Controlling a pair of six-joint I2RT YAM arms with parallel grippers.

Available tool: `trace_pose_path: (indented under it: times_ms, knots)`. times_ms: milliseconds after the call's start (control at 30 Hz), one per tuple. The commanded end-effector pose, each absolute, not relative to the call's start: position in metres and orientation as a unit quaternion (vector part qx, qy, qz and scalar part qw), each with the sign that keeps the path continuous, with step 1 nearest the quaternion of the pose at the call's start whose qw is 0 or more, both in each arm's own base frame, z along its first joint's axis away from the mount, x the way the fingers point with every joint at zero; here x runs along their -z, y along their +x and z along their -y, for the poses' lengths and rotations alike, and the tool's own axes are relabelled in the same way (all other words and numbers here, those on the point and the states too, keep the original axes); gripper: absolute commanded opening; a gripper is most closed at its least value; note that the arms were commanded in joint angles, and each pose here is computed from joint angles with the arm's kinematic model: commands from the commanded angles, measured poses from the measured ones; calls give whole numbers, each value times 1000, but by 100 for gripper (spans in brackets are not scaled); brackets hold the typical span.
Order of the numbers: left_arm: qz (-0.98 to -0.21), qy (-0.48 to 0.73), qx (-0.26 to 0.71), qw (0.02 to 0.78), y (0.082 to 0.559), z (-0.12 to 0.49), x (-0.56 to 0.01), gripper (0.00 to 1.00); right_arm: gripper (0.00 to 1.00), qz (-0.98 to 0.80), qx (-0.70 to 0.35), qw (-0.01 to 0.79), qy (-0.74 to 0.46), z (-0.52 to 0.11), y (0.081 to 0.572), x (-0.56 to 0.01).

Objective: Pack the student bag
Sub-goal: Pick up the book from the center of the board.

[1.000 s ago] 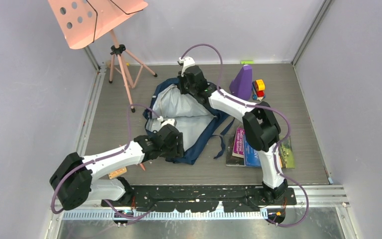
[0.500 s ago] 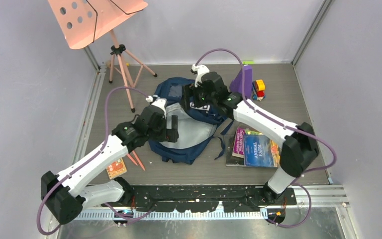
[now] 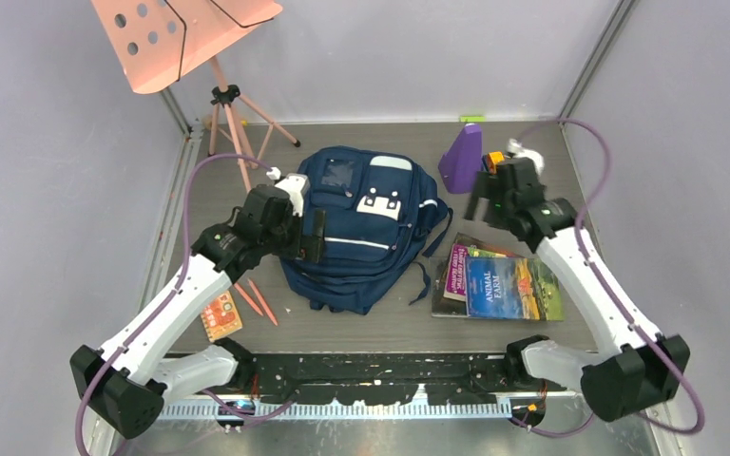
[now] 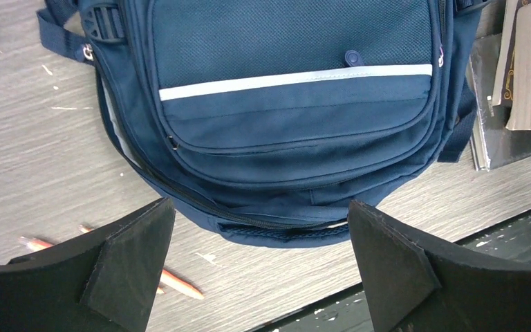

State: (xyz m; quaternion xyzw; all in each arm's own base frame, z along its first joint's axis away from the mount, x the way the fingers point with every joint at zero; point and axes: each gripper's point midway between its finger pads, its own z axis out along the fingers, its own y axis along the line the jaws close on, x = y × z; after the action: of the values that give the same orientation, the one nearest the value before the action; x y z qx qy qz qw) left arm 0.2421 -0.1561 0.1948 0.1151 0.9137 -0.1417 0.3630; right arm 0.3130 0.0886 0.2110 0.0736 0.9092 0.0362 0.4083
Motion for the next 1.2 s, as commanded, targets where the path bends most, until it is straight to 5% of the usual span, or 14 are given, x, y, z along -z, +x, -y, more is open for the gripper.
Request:
trace_pose_path:
  times_ms: [0, 233, 533, 1000, 1167]
  knots:
    - [-887, 138, 127, 423, 258, 149, -223, 100, 100, -908, 71, 342, 231, 9, 261, -173]
    - [-884, 131, 141, 426, 261, 147, -221, 100, 100, -819, 151, 305, 462, 111, 203, -158]
    - [-876, 134, 156, 436, 256, 148, -227, 100, 100, -730, 88, 236, 635, 133, 167, -126]
    - [-873, 140, 173, 435, 252, 151, -231, 100, 100, -720, -45, 181, 668, 82, 173, -76]
    - [-875, 136, 174, 432, 253, 151, -229, 100, 89, -740, -101, 198, 635, 61, 199, -76]
